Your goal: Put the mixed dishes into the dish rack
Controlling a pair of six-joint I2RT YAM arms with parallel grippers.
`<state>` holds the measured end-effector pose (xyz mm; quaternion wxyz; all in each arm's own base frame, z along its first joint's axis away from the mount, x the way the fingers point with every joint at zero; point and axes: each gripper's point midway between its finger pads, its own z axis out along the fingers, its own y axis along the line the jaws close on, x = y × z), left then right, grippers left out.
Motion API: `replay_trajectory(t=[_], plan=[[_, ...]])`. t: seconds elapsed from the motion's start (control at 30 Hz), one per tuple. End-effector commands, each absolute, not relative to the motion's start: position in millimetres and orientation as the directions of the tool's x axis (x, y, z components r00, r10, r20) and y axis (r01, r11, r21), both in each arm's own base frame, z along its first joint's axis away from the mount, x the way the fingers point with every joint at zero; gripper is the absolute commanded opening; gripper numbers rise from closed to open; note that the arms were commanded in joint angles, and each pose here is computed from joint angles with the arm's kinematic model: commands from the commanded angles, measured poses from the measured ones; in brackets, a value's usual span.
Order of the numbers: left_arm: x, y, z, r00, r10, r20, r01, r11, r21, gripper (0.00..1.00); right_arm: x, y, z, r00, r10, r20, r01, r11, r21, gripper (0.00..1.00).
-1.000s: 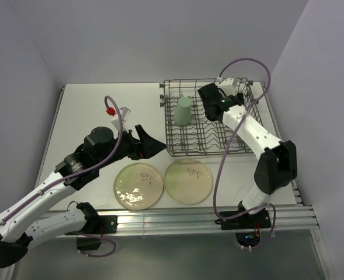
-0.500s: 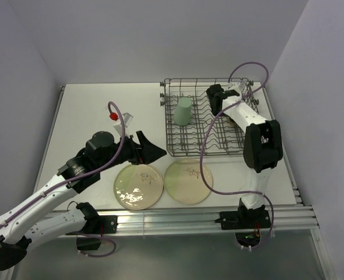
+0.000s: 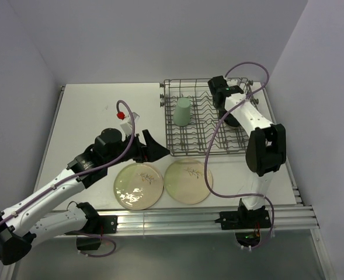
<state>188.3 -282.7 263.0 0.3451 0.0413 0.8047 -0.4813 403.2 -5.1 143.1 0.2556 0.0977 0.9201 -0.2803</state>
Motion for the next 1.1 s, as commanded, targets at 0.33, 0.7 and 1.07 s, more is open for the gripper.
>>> replay_trajectory(t=[0.33,0.7,1.07], plan=[[195,-287,263,-0.746,-0.257,-0.614,0.434,0.512,-0.741,0.90,462,35,119,-0.850,-0.012,-0.527,0.222,0.898,-0.380,0.56],[204,-278,255,-0.747,-0.257,-0.614,0.427,0.522,-0.738,0.90,492,24,98,-0.857,-0.012,-0.515,0.252,0.862,-0.440,0.46],[209,-271,242,-0.757,-0.256,-0.601,0.408,0.533,-0.741,0.90,488,5,72,-0.878,0.016,-0.478,0.276,0.834,-0.479,0.35]])
